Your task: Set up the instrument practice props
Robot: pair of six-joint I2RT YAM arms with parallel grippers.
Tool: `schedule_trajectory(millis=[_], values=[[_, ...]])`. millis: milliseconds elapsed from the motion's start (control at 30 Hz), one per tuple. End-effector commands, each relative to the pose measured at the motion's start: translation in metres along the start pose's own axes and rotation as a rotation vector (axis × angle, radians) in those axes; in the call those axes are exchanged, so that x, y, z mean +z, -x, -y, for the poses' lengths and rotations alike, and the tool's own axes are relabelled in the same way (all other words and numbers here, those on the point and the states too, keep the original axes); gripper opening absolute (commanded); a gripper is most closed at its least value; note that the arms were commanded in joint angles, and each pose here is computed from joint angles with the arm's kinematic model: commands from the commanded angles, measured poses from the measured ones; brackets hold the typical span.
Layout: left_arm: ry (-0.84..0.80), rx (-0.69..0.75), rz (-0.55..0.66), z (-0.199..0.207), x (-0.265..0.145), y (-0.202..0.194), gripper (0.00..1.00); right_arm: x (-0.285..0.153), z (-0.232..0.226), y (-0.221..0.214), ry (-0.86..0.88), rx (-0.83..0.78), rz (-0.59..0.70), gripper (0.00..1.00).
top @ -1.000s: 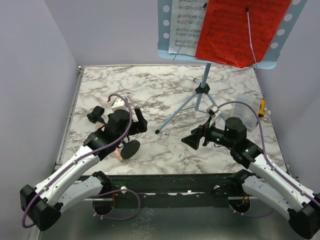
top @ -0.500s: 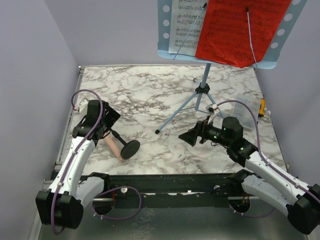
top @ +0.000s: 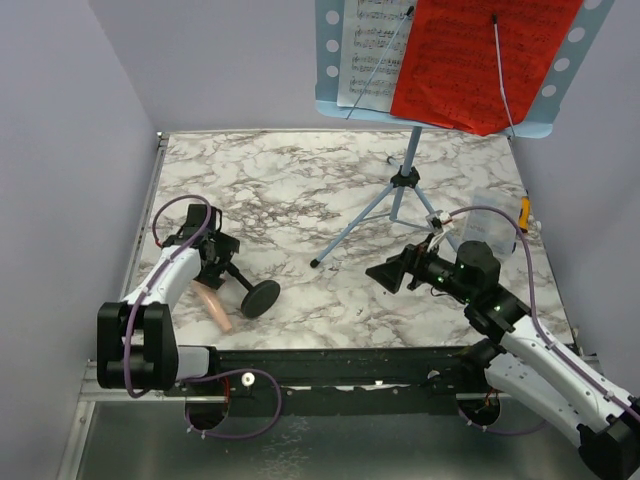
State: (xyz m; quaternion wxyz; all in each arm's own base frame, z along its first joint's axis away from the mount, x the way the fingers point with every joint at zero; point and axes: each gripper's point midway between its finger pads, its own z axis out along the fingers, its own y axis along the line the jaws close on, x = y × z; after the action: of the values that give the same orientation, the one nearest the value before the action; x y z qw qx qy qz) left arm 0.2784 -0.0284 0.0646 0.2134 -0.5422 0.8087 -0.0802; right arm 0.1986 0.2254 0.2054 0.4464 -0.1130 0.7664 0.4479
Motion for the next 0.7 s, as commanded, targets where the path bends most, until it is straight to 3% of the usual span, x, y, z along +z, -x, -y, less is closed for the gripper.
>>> schedule_trajectory(millis=[0, 100, 267, 367, 467, 600, 667], values=[[-0.058, -0.044, -0.025, 0.01, 0.024, -0.002, 0.73, -0.008, 0.013, -0.007, -0.068, 0.011, -0.002, 1.0], [-0.12, -0.044, 0.001, 0.02, 0.029, 0.002, 0.59, -0.012, 0.014, -0.006, -0.089, 0.011, 0.001, 1.0], [-0.168, -0.021, 0.033, 0.033, 0.03, 0.009, 0.43, -0.016, 0.015, -0.003, -0.104, 0.019, 0.022, 1.0], [-0.227, 0.028, 0.072, 0.051, 0.021, 0.02, 0.26, -0.017, 0.018, -0.004, -0.11, 0.012, 0.029, 1.0], [-0.327, 0.106, 0.123, 0.077, -0.005, 0.034, 0.1, -0.019, 0.021, -0.004, -0.141, 0.025, 0.022, 1.0], [-0.472, 0.225, 0.259, 0.107, -0.05, 0.058, 0.0, -0.018, 0.025, -0.004, -0.157, 0.03, 0.032, 1.0], [-0.527, 0.3, 0.345, 0.117, -0.075, 0.066, 0.0, -0.018, 0.025, -0.004, -0.158, 0.034, 0.031, 1.0]])
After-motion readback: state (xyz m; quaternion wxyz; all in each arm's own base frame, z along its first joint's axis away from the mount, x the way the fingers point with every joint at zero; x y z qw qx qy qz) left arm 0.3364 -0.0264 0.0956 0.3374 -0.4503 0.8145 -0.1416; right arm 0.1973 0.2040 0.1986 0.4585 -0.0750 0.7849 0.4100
